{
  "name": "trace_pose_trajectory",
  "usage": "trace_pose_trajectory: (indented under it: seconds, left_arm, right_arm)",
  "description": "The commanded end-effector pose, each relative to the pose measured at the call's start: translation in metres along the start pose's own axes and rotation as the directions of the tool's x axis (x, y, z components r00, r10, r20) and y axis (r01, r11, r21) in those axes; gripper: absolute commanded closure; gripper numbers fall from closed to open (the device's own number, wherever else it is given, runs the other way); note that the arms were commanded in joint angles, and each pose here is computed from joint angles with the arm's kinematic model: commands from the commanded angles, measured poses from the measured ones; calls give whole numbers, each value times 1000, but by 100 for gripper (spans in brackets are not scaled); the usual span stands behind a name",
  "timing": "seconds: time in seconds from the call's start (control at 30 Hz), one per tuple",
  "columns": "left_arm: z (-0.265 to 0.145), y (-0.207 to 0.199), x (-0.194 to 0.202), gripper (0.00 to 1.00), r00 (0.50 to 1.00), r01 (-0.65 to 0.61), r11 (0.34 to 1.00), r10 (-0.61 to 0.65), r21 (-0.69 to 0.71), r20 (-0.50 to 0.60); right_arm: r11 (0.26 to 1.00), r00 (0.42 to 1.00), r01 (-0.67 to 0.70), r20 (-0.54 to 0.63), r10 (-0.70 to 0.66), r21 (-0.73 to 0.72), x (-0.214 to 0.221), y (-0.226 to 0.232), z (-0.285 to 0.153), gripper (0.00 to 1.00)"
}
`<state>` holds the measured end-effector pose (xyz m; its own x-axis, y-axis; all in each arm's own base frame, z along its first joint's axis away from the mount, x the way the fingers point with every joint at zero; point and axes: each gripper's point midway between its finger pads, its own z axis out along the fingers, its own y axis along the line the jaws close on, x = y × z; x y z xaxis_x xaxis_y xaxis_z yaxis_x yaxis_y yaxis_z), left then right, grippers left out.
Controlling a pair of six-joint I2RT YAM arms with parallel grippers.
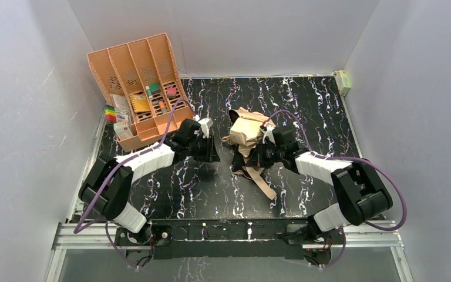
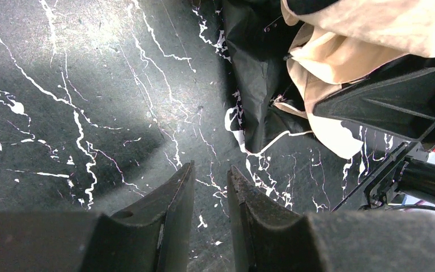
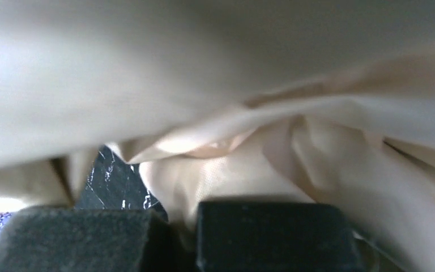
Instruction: Put away the umbrella
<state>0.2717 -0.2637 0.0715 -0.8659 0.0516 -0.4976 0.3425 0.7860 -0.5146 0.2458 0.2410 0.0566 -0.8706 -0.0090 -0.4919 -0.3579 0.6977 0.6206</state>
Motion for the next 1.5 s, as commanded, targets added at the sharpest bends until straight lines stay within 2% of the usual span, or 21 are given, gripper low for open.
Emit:
trace_pose_trajectory:
  seconds: [0.0, 0.33, 0.57, 0.7, 0.83, 0.93, 1.1, 1.37, 1.47]
  left_arm:
    - [-14, -11, -10, 73, 999, -27, 999, 26, 20, 35]
    - [-19, -11, -9, 73, 999, -33, 999, 32, 16, 40]
    - [-26, -21, -8, 69, 999, -10, 998, 7, 60, 53]
    - [-28, -35, -8, 67, 998, 5, 994, -11, 112, 55]
    - [-24, -44, -3, 65, 999, -28, 993, 23, 112, 48]
    - [-12, -50, 5, 63, 999, -48, 994, 47, 102, 17]
    - [-5, -60, 3, 61, 998, -58, 992, 55, 116, 30]
    - [1, -59, 3, 56, 998, -51, 993, 47, 108, 36]
    - [6, -61, -1, 55, 998, -49, 992, 45, 113, 38]
  right_arm:
    - [997, 996, 33, 80, -28, -66, -26, 28, 8, 100]
    - [995, 996, 60, 66, -54, -84, -36, 45, 31, 100]
    - [1000, 999, -1, 49, 0, 28, -13, 36, -11, 100]
    - [996, 996, -56, -72, 61, 64, 25, 38, -45, 100]
    - [986, 975, -119, -172, 138, 118, 60, 38, -74, 100]
    - [957, 933, -198, -258, 250, 210, 92, 32, -96, 100]
    - [933, 873, -247, -357, 332, 262, 120, 29, -106, 100]
    - [925, 842, -224, -416, 343, 308, 132, 28, -122, 100]
    - [922, 843, -203, -420, 336, 330, 134, 22, -124, 92]
